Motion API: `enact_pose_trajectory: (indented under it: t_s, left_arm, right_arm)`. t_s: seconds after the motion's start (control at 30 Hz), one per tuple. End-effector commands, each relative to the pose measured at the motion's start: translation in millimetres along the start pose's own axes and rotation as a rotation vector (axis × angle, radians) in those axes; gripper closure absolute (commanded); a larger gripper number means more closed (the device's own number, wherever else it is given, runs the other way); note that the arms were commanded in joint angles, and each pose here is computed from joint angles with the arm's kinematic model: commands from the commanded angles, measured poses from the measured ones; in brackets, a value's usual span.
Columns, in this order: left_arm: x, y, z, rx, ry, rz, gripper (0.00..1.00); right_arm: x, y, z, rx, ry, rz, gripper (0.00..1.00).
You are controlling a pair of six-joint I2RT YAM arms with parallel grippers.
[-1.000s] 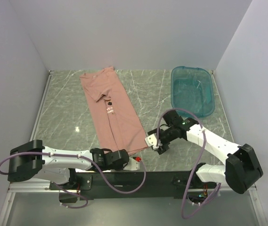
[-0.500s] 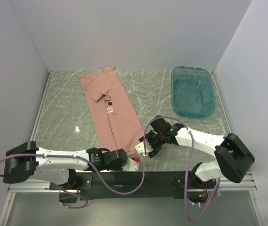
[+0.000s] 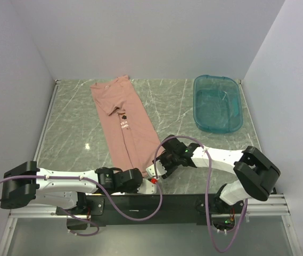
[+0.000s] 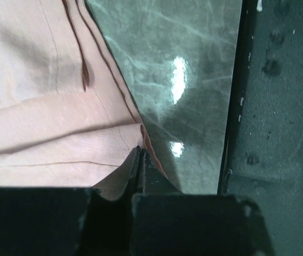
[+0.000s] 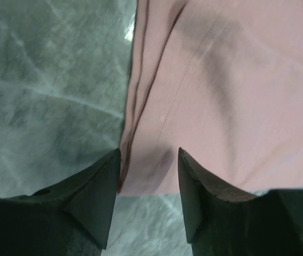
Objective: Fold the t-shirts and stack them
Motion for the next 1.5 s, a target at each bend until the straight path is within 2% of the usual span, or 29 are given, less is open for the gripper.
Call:
enact_pose_trajectory:
  t_s: [0.0, 0.17, 0.3, 0.5, 0.77, 1.07, 1.33, 1.43, 1.47]
  left_arm:
    - [-0.1, -2.0, -0.3, -0.03, 0.007, 0.012, 1.0]
    - [-0.5, -3.2, -0.3, -0.042, 0.013, 0.017, 1.0]
    - [-0.5, -3.5, 0.2, -0.041, 0.013, 0.015, 1.0]
    - [1.2, -6.2, -0.1, -0.053, 0.011, 0.01, 1.0]
    - [11.8, -21.1, -5.9, -0.153, -0.03, 0.002, 1.0]
    - [25.6, -34.0, -6.0, -0.194, -0.037, -0.045, 1.0]
    - [19.1, -23.8, -8.6, -0.2, -0.042, 0.057, 1.0]
    - [16.2, -16.2, -10.3, -0.186, -0.043, 0.09, 0.97]
    - [15.5, -12.9, -9.8, -0.17, -0.044, 0.096, 0.94]
  right_arm:
    - [-4.3, 7.2, -0.4, 0.05, 0.017, 0.005, 0.46]
    - [-5.0, 11.6, 3.5, 0.098, 0.04, -0.001, 0.55]
    - [-3.0, 12.1, 4.0, 0.096, 0.041, -0.006, 0.8]
    - [0.3, 3.1, -2.9, 0.017, 0.044, -0.012, 1.0]
    - [-7.6, -21.6, -10.8, -0.151, 0.093, 0.008, 1.0]
    - [-29.6, -42.0, -5.7, -0.205, 0.152, 0.039, 1.0]
    - [-24.7, -37.2, -1.7, -0.202, 0.159, -0.005, 1.0]
    - [-16.1, -34.4, 1.9, -0.181, 0.158, -0.038, 0.8]
    - [-14.0, -34.6, 2.3, -0.177, 0.157, -0.042, 0.62]
Point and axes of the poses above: each gripper's point midway between its finger pads, its own y axis out along the fingers, its own x axis along the line the jaws close on, z = x × y, the point moved 10 cm from there along -y, back along the fingers, and after that the axes turned 2 degrees about -y, right-handed, at the moved point
